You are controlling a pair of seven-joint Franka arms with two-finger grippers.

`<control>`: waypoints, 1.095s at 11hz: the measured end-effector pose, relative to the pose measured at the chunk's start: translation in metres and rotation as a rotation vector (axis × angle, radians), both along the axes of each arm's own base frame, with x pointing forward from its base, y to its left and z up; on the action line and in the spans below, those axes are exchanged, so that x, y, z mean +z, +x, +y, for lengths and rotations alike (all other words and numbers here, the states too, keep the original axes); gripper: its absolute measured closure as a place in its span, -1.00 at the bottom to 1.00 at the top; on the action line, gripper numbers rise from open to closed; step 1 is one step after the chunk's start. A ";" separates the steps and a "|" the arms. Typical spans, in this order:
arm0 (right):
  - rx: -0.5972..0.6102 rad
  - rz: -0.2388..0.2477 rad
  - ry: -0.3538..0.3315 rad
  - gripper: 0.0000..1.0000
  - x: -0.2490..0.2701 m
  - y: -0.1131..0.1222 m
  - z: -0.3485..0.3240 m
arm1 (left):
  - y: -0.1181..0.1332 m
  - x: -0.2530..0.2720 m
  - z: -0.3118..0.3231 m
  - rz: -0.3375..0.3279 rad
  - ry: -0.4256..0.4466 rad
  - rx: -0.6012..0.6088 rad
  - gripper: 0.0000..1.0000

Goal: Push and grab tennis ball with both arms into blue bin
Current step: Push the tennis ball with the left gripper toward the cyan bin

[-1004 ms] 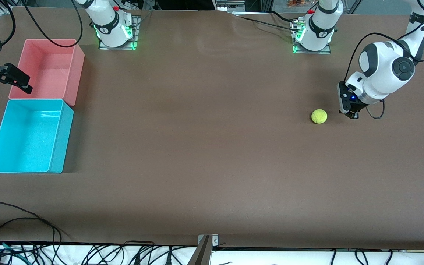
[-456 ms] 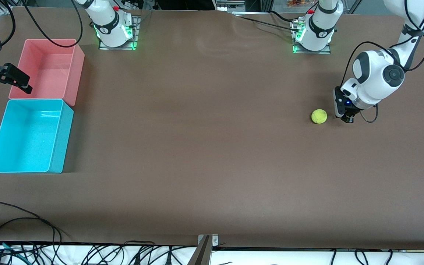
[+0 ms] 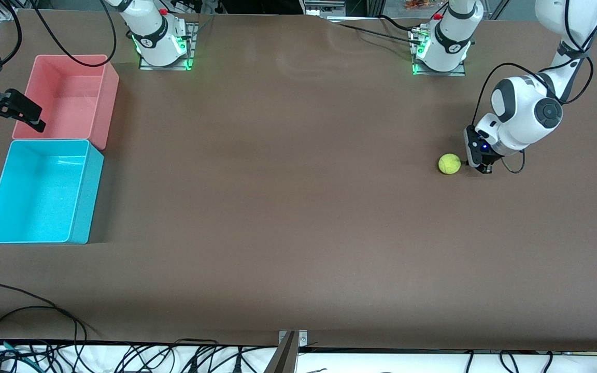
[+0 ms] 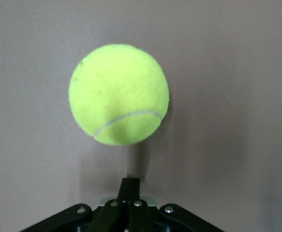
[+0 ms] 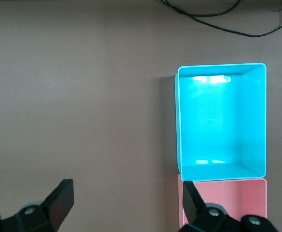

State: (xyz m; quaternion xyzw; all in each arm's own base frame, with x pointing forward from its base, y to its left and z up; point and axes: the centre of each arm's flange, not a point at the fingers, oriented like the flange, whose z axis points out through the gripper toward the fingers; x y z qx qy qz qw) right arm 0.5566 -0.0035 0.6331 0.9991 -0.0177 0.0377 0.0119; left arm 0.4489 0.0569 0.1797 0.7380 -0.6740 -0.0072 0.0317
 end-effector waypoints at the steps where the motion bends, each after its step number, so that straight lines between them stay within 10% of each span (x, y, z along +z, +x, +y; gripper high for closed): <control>1: 0.000 0.000 0.000 -1.00 0.000 0.000 0.000 | 0.000 -0.001 -0.004 0.002 -0.001 -0.005 0.98; 8: 0.000 0.000 0.000 -1.00 0.000 0.000 0.000 | 0.002 -0.008 -0.026 -0.002 -0.015 0.000 0.98; 12: 0.000 -0.002 0.000 -1.00 0.000 0.000 0.000 | 0.014 0.003 -0.143 -0.025 -0.080 0.105 0.98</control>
